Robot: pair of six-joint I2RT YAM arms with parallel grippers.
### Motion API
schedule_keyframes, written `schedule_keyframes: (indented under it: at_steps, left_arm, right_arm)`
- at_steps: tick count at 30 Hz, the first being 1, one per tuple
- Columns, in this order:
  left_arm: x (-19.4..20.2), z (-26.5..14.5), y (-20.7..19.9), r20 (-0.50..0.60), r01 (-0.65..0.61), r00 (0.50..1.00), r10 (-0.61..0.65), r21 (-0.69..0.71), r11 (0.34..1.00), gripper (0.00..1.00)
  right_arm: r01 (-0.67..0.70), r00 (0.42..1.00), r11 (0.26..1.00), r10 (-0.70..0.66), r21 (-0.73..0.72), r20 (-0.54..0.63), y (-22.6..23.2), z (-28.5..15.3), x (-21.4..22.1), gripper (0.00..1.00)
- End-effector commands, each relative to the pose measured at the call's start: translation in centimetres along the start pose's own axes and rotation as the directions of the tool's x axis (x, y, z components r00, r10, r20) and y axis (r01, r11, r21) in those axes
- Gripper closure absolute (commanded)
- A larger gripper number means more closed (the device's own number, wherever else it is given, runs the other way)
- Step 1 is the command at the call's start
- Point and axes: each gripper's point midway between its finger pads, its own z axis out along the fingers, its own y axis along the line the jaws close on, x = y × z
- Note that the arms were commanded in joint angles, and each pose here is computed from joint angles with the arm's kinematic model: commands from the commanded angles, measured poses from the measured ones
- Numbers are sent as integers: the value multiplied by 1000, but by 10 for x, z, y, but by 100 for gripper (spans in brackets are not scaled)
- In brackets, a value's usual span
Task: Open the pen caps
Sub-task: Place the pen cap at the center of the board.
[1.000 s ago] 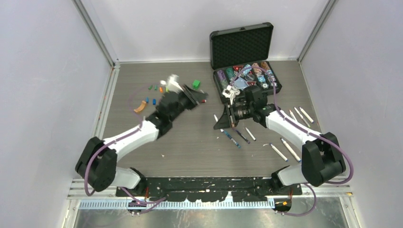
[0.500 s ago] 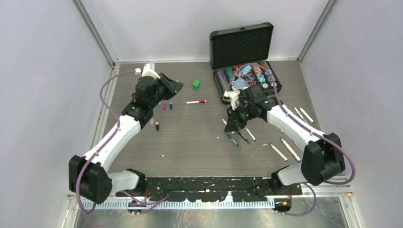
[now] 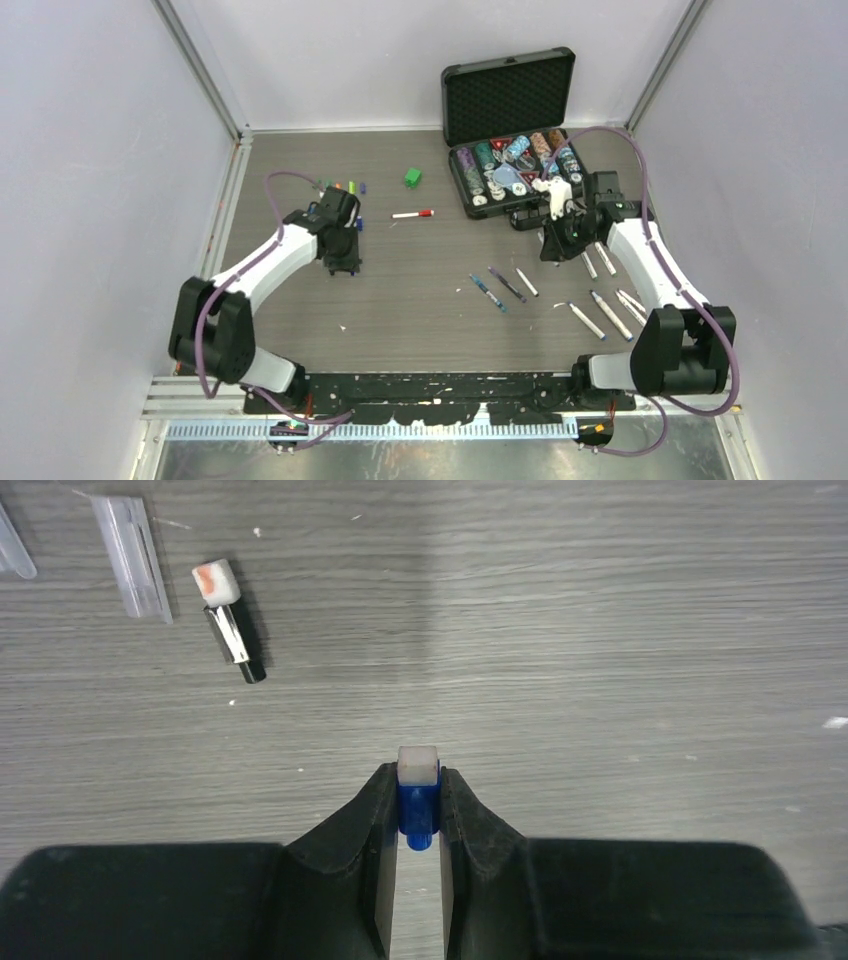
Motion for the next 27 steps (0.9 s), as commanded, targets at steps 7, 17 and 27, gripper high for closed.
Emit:
schedule_keyframes:
  at_steps: [7,17,27]
  left_arm:
    - [8,35,29,-134,-106,987,84,-170,980,93]
    - [2,44,37,-144,-127,985,95,-227,966,78]
    - [-7,34,36,-97,-113,991,93,-233,966,70]
  right_arm:
    - [-34,993,999,36,22,-108,-35,22,23,98]
    - [-96,978,993,82,-66,-193,-34,53,41,95]
    - [-140,949,989,117,-57,-293,-38,73,63,87]
